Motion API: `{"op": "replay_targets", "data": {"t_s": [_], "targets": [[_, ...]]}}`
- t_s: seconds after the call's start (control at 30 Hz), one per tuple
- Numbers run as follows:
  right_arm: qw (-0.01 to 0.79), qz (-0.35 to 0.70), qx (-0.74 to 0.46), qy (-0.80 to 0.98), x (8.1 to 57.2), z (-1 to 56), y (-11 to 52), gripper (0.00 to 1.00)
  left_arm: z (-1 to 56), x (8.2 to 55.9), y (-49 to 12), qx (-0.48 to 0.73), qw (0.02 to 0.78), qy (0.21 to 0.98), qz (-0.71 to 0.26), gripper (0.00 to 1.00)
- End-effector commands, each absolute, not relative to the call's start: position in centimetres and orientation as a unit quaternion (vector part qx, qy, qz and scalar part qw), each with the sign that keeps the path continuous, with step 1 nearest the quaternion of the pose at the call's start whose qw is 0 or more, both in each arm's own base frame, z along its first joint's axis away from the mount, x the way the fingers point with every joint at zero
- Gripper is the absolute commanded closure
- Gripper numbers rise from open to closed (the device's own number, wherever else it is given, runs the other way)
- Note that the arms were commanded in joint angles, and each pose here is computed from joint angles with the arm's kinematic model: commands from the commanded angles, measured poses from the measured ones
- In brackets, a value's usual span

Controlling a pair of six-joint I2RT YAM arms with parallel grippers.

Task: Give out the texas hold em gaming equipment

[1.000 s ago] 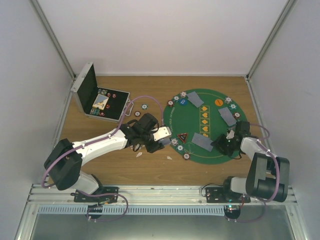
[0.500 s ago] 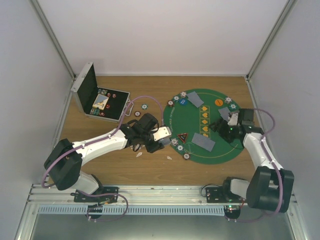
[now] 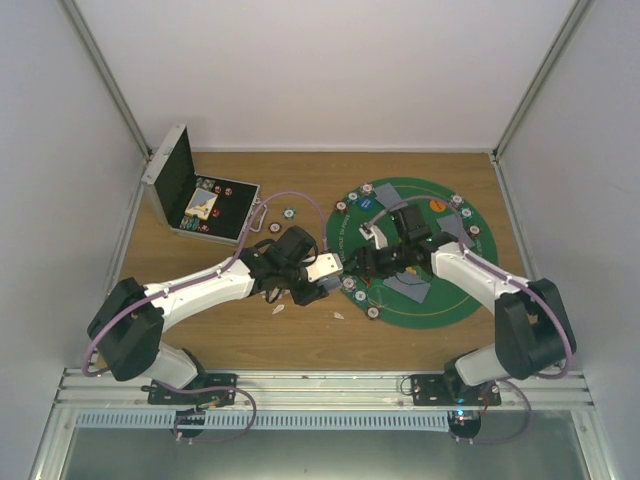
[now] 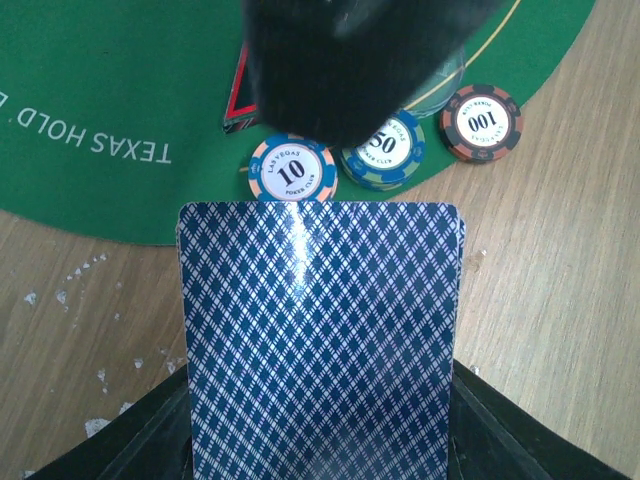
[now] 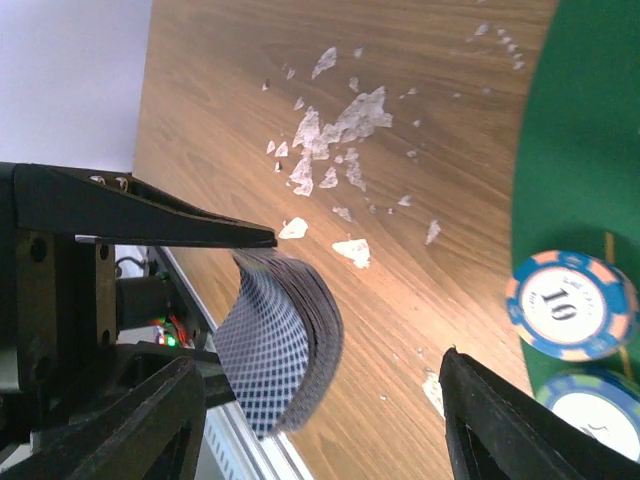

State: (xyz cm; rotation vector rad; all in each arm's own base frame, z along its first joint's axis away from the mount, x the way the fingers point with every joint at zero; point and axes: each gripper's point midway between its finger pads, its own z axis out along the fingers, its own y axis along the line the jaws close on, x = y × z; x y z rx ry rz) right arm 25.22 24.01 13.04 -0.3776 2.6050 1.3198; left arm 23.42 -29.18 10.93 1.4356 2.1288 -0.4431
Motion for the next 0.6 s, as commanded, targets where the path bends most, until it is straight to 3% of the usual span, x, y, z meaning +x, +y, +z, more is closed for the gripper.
{"op": "replay_targets", "data": {"t_s": [0.0,0.57], "targets": [[0.103,0.461,-0.175,0.864,25.2,14.0,26.3,0.35,12.7,24.0,-29.9,0.523,0.299,0.778,-0.18,0.43],[0.07,0.405,-0.192,0.891,25.0,10.2,27.5,0.5,12.6,23.9,-29.9,0.524,0.297,0.778,-0.178,0.43]]}}
